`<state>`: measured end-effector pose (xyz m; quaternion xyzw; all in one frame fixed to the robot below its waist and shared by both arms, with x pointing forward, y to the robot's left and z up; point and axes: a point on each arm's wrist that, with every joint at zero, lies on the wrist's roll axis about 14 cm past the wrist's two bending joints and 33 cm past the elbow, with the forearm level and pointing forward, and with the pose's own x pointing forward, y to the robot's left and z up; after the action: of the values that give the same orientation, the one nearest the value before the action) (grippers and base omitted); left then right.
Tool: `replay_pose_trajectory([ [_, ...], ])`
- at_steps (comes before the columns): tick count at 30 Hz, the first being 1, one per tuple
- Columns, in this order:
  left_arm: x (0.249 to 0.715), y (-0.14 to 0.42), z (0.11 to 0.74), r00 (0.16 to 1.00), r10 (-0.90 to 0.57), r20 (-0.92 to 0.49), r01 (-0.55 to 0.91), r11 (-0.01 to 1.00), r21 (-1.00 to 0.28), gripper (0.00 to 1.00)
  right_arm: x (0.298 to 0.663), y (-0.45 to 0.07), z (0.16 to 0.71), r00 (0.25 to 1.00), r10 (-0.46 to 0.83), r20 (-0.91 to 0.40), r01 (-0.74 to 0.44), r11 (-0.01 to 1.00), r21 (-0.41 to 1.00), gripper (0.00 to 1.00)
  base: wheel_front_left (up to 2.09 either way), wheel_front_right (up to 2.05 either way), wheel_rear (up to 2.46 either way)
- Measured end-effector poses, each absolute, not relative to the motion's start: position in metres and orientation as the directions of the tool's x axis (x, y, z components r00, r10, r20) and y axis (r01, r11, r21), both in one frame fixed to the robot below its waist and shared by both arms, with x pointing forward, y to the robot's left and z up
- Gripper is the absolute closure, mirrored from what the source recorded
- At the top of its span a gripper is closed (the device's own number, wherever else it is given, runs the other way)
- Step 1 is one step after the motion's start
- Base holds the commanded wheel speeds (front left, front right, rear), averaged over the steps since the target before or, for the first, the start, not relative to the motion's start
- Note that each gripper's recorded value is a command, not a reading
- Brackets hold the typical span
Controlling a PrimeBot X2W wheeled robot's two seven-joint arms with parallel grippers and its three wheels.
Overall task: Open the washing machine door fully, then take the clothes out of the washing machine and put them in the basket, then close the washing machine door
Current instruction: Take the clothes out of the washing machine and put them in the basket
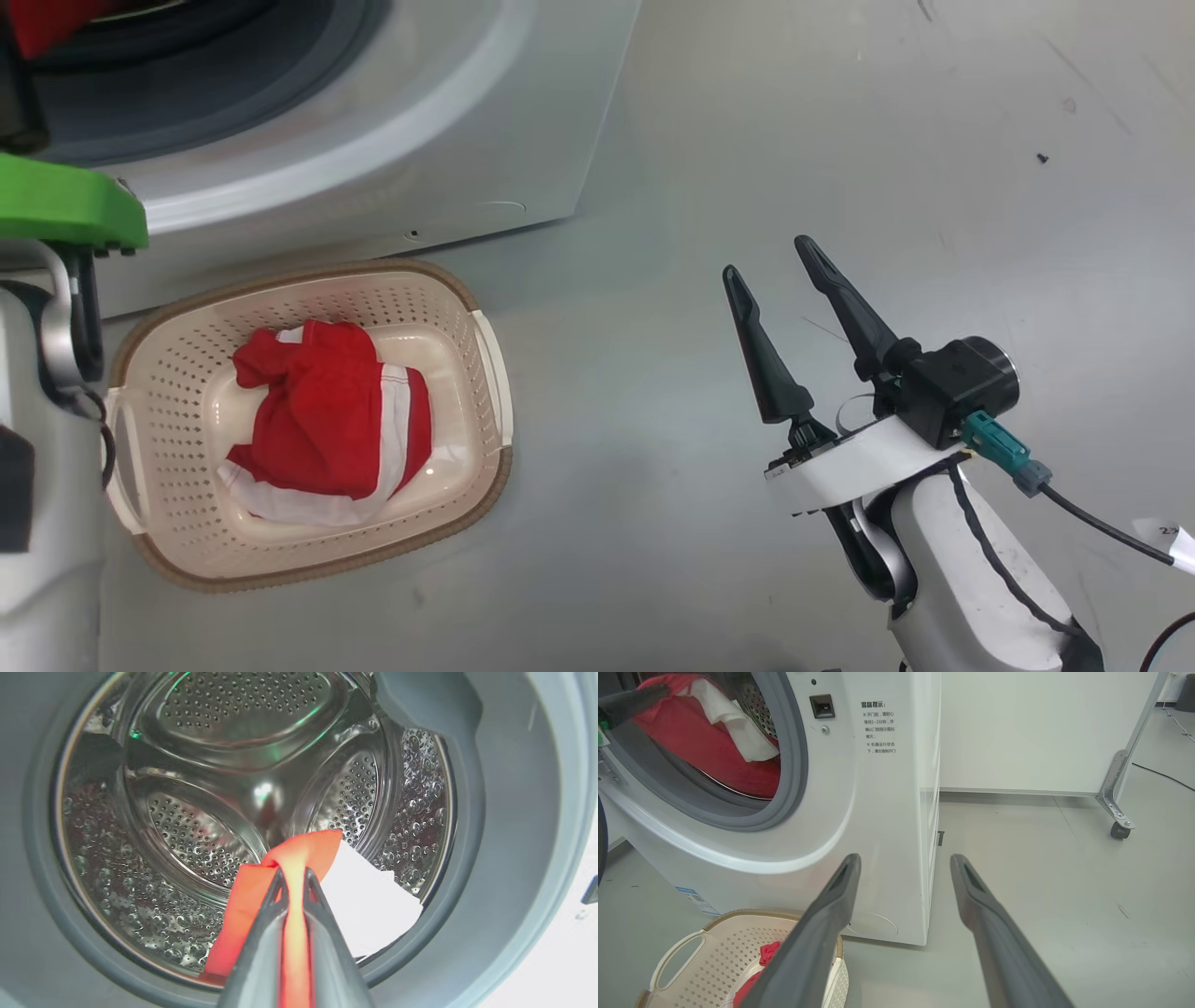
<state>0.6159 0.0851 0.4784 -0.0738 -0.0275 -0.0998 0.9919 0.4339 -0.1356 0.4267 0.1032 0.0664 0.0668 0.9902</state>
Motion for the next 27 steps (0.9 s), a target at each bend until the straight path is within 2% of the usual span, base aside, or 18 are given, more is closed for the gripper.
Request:
replay_pose_trajectory([
  [13,0.566,0.101,0.553,0.949,-0.157,0.272,0.192,0.975,-0.108,1.0,0.417,-0.13,0.447,0.985,0.156,-0.077,-0.138,0.97,0.202,0.0,0.0,0.0,0.0],
  [27,0.508,0.114,0.645,0.866,-0.131,0.483,0.187,0.98,-0.07,1.0,0.394,-0.127,0.474,0.986,0.164,-0.013,-0.159,0.97,0.186,0.0,0.0,0.0,0.0],
])
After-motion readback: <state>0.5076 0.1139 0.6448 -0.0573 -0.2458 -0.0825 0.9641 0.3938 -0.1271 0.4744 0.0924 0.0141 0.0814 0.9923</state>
